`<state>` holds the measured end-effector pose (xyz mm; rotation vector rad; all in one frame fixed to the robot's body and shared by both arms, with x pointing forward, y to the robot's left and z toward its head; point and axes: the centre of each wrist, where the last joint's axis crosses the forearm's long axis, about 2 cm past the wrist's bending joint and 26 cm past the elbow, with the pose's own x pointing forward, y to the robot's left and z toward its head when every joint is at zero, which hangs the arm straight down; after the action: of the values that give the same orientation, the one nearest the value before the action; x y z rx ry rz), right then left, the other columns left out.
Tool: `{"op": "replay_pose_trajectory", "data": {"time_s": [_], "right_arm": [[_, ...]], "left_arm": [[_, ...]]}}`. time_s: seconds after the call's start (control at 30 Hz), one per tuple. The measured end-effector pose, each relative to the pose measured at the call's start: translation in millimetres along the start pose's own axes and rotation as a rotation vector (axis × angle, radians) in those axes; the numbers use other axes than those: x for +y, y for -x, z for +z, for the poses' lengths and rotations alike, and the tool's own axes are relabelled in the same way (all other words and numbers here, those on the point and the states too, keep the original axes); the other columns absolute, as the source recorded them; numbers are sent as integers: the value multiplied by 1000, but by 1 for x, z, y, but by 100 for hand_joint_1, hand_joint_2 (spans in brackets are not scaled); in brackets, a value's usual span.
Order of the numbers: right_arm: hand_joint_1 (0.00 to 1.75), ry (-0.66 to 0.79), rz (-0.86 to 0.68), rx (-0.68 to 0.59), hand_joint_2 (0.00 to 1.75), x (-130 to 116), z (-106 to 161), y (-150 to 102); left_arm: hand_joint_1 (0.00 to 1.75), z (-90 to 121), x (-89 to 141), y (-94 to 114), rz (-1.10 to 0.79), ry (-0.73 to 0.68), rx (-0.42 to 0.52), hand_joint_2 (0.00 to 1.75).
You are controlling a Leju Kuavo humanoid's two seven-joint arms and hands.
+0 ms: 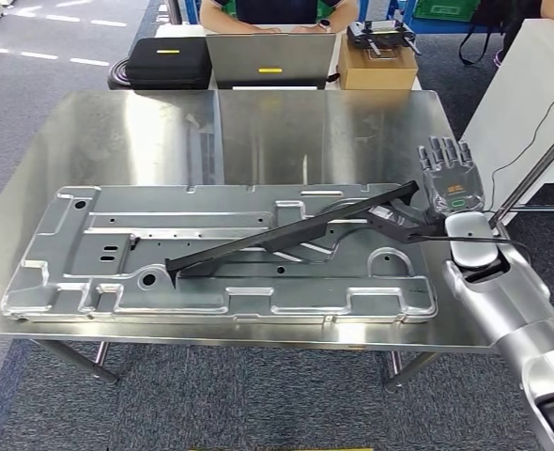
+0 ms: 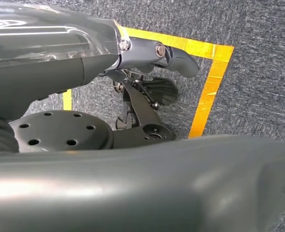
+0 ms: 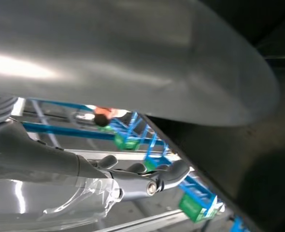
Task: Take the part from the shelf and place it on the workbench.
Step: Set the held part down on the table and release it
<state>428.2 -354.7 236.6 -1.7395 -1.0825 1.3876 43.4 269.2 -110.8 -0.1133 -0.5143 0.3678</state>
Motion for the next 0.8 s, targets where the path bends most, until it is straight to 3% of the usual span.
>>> {"op": "replay_pose_trajectory", "data": {"time_s": [0.37,0.57,0.8], "right_arm": [[0,58,-122,-46,0,0,14,-9],[0,120,-121,68,0,-7,24,-16],[0,176,-167,77,0,-14,29,-6]], "left_arm": [[0,0,0,-1,-10,4,1,0],[0,0,0,-1,-18,8,2,0],[0,0,0,-1,-28,13,6,0]]}}
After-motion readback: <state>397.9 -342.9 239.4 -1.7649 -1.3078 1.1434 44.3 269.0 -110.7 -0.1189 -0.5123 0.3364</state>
